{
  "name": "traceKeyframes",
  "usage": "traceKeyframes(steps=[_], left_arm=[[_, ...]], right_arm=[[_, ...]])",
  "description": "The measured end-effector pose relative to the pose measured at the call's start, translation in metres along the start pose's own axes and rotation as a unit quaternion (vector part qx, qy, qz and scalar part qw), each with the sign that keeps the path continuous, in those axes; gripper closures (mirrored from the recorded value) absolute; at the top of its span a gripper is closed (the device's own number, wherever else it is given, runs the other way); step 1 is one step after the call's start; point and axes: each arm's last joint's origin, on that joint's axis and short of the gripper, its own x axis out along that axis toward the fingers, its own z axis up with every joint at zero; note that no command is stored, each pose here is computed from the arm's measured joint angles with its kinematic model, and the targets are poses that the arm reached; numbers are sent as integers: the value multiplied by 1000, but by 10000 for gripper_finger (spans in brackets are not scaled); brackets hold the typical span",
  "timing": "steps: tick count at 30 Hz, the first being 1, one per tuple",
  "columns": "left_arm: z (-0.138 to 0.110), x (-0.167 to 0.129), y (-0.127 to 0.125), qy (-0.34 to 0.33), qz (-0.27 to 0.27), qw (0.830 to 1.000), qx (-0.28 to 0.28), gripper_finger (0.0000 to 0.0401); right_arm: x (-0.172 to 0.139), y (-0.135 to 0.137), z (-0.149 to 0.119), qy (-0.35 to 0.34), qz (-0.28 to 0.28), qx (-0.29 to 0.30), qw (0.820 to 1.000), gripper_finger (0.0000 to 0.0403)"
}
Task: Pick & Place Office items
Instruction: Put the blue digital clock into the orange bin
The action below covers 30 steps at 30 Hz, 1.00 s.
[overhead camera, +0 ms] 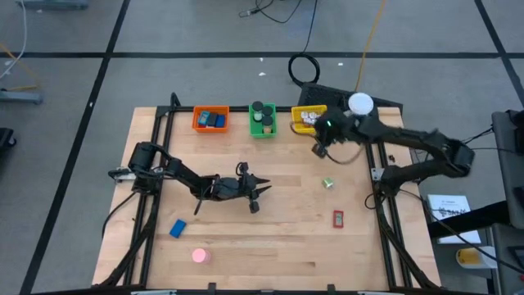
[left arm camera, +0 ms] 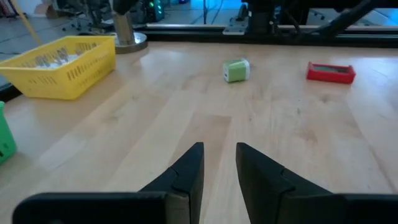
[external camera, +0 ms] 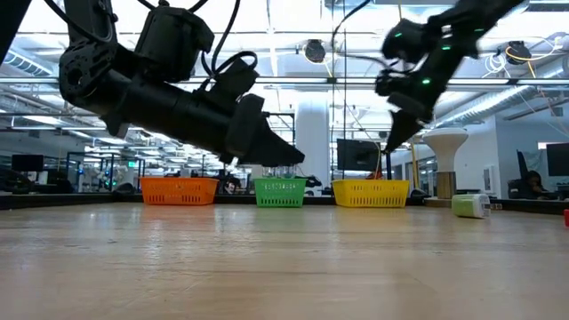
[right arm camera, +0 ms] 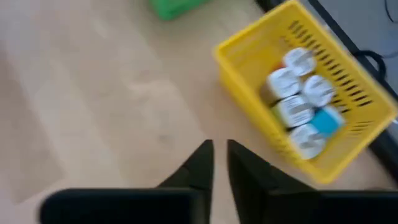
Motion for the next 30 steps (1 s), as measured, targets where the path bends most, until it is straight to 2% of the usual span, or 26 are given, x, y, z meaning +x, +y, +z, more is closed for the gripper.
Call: traceKeyframes(steps=[3,8,12,16,20,24,30], left_arm=[[1,1,1,-3,-9,1000,-23,309],[3,4,11,5,-22,996,-89,309],[23,-4,18,11,-28,994,-101,309],[49,-22,20,20,-1,995,-96,309],[65,-44,21,56,17,993,-100,309],[73,-65,23,96,44,984,-144,309],[65,-93,21,186,85,954,-221,309]], right_arm=[[-7,17,-24,-42,27,9,999,397],[-9,38,-53,-121,76,34,989,389],[-9,50,-65,-191,100,40,976,398],[-6,58,-77,-251,126,38,959,400],[-3,63,-90,-307,149,27,940,391],[-4,64,-100,-360,157,-6,920,386],[-5,62,-111,-407,171,-56,896,385]])
